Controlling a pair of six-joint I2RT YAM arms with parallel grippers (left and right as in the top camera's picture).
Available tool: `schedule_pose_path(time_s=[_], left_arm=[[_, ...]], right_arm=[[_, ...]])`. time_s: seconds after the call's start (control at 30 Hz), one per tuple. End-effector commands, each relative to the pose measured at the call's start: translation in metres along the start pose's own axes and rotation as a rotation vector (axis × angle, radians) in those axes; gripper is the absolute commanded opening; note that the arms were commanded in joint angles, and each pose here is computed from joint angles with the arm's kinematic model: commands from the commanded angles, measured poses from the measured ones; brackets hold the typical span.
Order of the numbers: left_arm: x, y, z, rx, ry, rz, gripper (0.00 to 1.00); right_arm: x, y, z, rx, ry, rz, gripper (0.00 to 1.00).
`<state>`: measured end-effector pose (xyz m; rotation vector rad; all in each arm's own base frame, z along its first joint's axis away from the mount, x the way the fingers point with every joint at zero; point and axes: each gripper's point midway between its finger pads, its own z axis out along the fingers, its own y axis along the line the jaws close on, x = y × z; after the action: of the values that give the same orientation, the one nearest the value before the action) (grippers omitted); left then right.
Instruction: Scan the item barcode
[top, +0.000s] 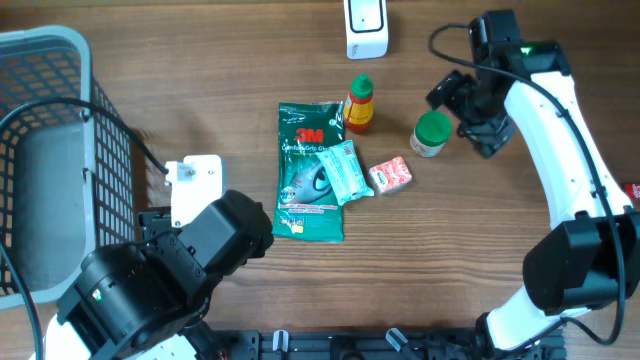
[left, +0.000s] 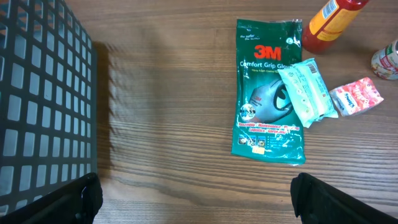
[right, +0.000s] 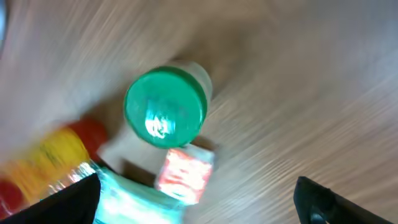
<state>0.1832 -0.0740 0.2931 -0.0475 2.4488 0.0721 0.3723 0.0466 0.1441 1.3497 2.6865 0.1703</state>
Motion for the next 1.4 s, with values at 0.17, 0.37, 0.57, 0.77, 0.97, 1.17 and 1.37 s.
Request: schedule_pose_path(time_s=[0.17, 0.37, 0.57, 0.77, 0.97, 1.17, 1.37], left_arm=[[-0.001, 0.001, 0.0, -0.009, -0.012, -0.019, 1.0], [-0.001, 0.001, 0.0, -0.009, -0.012, -0.019, 1.0], [-0.001, 0.001, 0.0, -0.009, -0.012, -0.019, 1.0], [-0.001, 0.001, 0.0, -0.009, -0.012, -0.019, 1.0], [-0.001, 0.001, 0.0, -0.009, -0.012, -0.019, 1.0], [-0.001, 0.001, 0.0, -0.009, -0.012, -0.019, 1.0], [-0.001, 0.001, 0.0, -0.009, -0.012, -0.019, 1.0]], right_arm=[[-0.006, 0.01, 0.043, -0.058, -0.003, 0.661, 1.0], [0.0, 0.027, 0.066, -0.078, 0.07, 0.657, 1.0], [0.003, 0.024, 0.096, -0.022, 0.094, 0.662, 1.0], [0.004, 0.023, 0.113, -0.002, 0.104, 0.584, 0.88], [0.004, 0.024, 0.112, -0.019, 0.102, 0.298, 0.64], [0.004, 0.035, 0.103, -0.086, 0.106, -0.262, 0.66], [0.006, 0.021, 0.092, -0.052, 0.122, -0.886, 0.71]])
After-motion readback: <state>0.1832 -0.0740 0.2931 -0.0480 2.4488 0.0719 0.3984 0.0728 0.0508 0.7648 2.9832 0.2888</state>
